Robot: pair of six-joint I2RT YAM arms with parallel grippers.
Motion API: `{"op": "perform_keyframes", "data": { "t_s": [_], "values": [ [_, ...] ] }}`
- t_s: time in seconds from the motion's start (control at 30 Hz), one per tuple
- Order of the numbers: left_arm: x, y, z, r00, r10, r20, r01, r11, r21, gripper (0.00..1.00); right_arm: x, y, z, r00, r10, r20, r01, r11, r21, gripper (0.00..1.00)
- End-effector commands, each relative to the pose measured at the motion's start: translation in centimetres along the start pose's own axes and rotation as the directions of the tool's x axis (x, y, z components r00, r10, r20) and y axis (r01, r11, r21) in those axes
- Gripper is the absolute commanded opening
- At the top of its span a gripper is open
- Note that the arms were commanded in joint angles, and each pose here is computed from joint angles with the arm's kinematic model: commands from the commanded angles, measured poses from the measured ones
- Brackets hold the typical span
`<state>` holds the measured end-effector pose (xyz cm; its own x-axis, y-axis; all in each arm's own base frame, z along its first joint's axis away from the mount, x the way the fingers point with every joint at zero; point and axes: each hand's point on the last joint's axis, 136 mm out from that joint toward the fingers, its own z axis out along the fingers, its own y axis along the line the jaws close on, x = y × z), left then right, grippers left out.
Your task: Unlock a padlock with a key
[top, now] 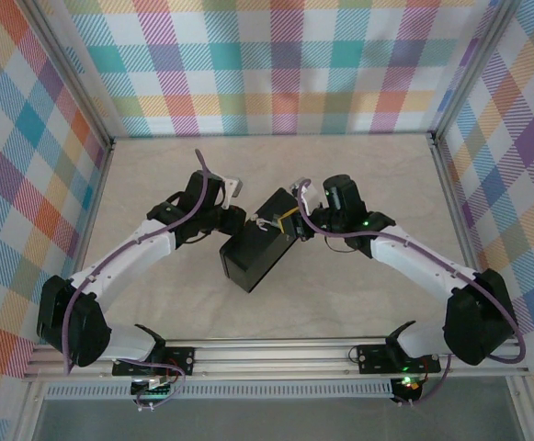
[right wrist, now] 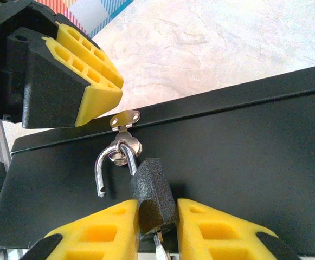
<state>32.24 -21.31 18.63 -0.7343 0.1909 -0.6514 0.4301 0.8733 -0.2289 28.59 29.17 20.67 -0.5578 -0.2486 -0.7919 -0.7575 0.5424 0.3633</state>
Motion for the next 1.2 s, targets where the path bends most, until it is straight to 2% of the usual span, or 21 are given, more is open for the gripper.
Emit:
{"op": "perform_keyframes", "data": {
  "t_s": [0.0,0.13,0.23,0.33,0.4,0.47,0.53,0.73,0.87,1.03,1.17],
  "values": [
    [2.6,-0.9,1.1,0.996,0.019,-0.088,-0.016,0.999,0.038,0.25,0.0,0.6,0.7,1.0,-0.016,-0.014,0.016,0.999,-0.028,0.2],
    [2.2,-1.7,1.5,0.996,0.025,-0.091,-0.019,0.998,0.066,0.24,-0.2,0.8,1.4,1.0,-0.01,-0.025,0.009,0.999,-0.032,0.15],
    [1.8,-1.7,1.6,0.994,0.031,-0.101,-0.026,0.998,0.052,0.24,0.0,0.5,1.7,0.999,-0.005,-0.044,0.005,1.0,0.01,0.05],
    [1.6,-1.5,1.7,0.996,0.021,-0.091,-0.018,0.999,0.036,0.24,0.0,0.0,1.2,1.0,0.001,-0.032,0.001,0.998,0.055,0.02],
    [1.5,-1.7,1.8,0.996,0.024,-0.082,-0.02,0.999,0.049,0.24,0.2,0.2,0.8,0.999,-0.015,-0.032,0.017,0.999,0.051,0.06],
    [1.4,-1.8,1.8,0.996,0.028,-0.08,-0.023,0.998,0.055,0.24,0.4,0.8,0.6,0.998,-0.041,-0.041,0.042,0.999,0.022,0.18],
    [1.4,-1.8,1.9,0.996,0.032,-0.08,-0.028,0.998,0.056,0.24,0.7,1.1,0.7,0.996,-0.064,-0.056,0.065,0.998,0.001,0.25],
    [1.4,-2.3,2.3,0.996,0.034,-0.08,-0.027,0.996,0.082,0.24,1.3,0.8,1.4,0.994,-0.087,-0.06,0.087,0.996,-0.011,0.29],
    [1.5,-2.5,2.3,0.996,0.038,-0.086,-0.031,0.996,0.081,0.24,1.3,0.9,1.6,0.995,-0.09,-0.052,0.089,0.996,-0.019,0.15],
    [1.5,-2.4,1.9,0.996,0.029,-0.09,-0.023,0.997,0.067,0.24,0.9,-0.8,0.4,0.997,-0.071,-0.024,0.073,0.991,0.112,0.01],
    [1.5,-2.8,1.7,0.994,0.024,-0.103,-0.016,0.997,0.076,0.24,-0.2,-2.8,-0.9,0.999,-0.036,0.014,0.031,0.966,0.258,0.0]
  ]
}}
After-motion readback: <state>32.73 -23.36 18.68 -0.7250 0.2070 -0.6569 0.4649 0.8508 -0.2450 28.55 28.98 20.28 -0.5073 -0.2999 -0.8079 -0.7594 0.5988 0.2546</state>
